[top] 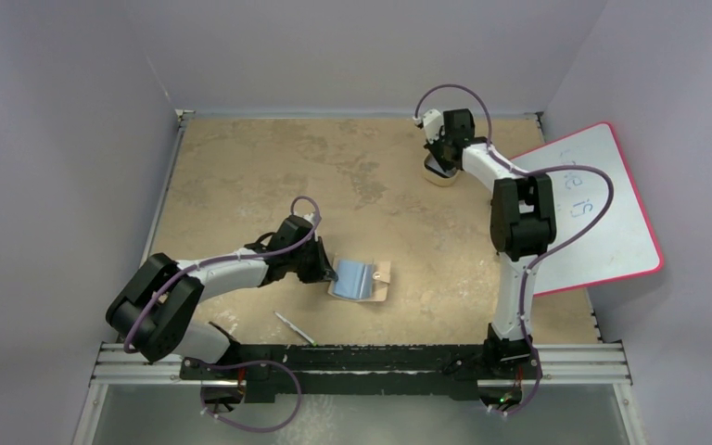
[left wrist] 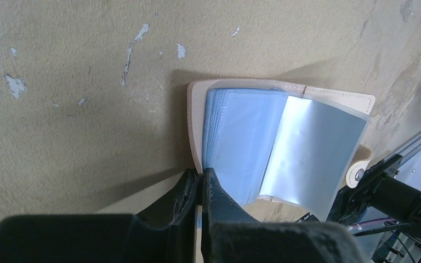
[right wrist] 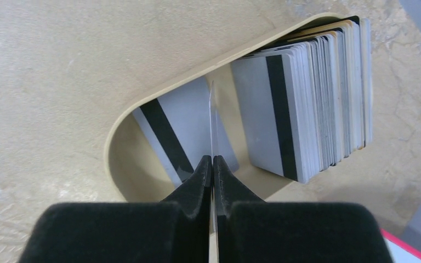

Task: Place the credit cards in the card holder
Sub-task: Pick up the credit card from the storage box.

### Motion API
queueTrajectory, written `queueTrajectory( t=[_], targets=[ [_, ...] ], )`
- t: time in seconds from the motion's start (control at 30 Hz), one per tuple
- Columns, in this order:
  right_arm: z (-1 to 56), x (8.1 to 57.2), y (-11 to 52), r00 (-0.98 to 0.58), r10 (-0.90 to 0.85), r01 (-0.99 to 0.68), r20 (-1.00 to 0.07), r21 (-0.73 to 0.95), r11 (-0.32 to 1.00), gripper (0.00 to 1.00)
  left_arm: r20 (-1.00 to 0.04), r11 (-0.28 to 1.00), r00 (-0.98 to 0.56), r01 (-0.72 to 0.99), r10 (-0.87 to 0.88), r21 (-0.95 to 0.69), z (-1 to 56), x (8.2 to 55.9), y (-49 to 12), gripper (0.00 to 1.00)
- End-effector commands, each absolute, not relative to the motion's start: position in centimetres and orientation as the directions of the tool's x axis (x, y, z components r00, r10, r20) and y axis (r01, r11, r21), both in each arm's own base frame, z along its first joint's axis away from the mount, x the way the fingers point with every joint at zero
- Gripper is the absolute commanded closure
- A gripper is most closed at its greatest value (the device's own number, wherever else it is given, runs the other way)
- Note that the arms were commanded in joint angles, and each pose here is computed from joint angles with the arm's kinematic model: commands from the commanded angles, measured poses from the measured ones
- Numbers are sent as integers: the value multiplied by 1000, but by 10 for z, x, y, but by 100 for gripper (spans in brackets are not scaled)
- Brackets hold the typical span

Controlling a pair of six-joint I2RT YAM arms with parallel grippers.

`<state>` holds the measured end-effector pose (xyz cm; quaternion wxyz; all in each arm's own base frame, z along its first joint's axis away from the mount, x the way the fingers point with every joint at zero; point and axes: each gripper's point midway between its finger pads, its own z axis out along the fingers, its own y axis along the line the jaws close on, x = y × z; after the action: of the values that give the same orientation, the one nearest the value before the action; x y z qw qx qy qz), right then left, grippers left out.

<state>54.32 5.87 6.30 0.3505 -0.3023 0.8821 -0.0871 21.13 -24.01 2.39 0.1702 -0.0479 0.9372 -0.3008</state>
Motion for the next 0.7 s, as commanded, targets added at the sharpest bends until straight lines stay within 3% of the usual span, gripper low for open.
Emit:
queueTrajectory(
  t=[0.0,0.67],
  targets=[
    [106,543,79,-542,-514,-457,-665,-280,844,100,-315,791,-925,27,-212,-612,35,217,-245,100],
    [77,461,147,-726,-264,-395,-635,71,916,100,-359,783,-903,40,-238,-621,52,219,-241,100]
  ],
)
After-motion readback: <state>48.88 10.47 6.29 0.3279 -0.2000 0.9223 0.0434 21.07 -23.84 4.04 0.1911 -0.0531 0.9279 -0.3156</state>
